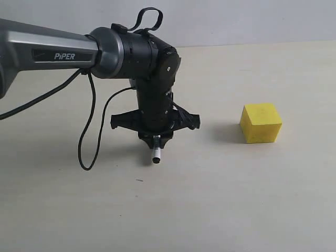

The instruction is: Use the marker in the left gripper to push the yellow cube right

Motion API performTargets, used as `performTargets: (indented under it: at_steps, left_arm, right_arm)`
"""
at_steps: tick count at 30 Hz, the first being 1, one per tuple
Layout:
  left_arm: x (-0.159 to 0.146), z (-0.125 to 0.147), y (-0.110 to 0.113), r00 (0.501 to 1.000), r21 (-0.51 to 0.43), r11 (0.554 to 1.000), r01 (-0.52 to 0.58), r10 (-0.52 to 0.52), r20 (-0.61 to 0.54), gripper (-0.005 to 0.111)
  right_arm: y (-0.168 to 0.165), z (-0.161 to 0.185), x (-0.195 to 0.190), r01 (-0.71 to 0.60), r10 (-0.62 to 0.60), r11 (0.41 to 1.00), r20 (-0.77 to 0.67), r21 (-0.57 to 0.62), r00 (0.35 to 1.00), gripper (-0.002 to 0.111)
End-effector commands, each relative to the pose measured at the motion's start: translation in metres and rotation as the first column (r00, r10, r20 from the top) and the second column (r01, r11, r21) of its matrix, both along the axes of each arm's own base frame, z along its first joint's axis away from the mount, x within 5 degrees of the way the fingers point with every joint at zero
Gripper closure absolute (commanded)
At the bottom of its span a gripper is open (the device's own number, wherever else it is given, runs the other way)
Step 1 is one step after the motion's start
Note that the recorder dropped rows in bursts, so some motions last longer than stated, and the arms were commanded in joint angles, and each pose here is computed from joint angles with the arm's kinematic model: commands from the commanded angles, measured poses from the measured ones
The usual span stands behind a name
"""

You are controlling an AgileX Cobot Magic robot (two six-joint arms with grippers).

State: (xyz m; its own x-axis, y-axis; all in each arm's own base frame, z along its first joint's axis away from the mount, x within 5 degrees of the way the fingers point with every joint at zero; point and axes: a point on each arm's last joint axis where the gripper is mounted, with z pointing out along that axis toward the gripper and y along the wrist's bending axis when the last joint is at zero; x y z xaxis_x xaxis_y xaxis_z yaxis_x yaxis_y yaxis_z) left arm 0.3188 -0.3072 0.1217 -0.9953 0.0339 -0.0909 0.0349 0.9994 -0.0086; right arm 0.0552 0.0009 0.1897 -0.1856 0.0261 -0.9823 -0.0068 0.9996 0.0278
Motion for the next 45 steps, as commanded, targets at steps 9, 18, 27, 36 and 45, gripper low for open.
performTargets:
  at_steps: [9, 18, 27, 36, 45]
  left_arm:
    - [0.000, 0.000, 0.002, 1.000, 0.002, 1.000, -0.018, 0.018, -0.005, 0.071]
    - [0.000, 0.034, 0.007, 0.980, 0.002, 0.981, 0.195, -0.195, 0.036, 0.062]
    - [-0.050, 0.109, -0.006, 0.778, -0.091, 0.804, 0.588, -0.530, 0.338, 0.106]
    - [-0.124, 0.140, 0.035, 0.524, -0.207, 0.672, 0.711, -0.311, 0.793, 0.107]
    - [-0.184, 0.130, 0.117, 0.369, -0.188, 0.623, 0.759, -0.174, 0.913, 0.107]
  right_arm:
    - [0.000, -0.001, 0.000, 0.003, -0.003, 1.000, 0.006, -0.009, 1.000, 0.108]
    - [0.000, -0.001, 0.000, 0.003, -0.003, 1.000, 0.006, -0.009, 1.000, 0.108]
    - [0.000, -0.001, 0.000, 0.003, -0.003, 1.000, 0.006, -0.009, 1.000, 0.108]
    - [0.000, -0.001, 0.000, 0.003, -0.003, 1.000, 0.006, -0.009, 1.000, 0.108]
    - [0.000, -0.001, 0.000, 0.003, -0.003, 1.000, 0.006, -0.009, 1.000, 0.108]
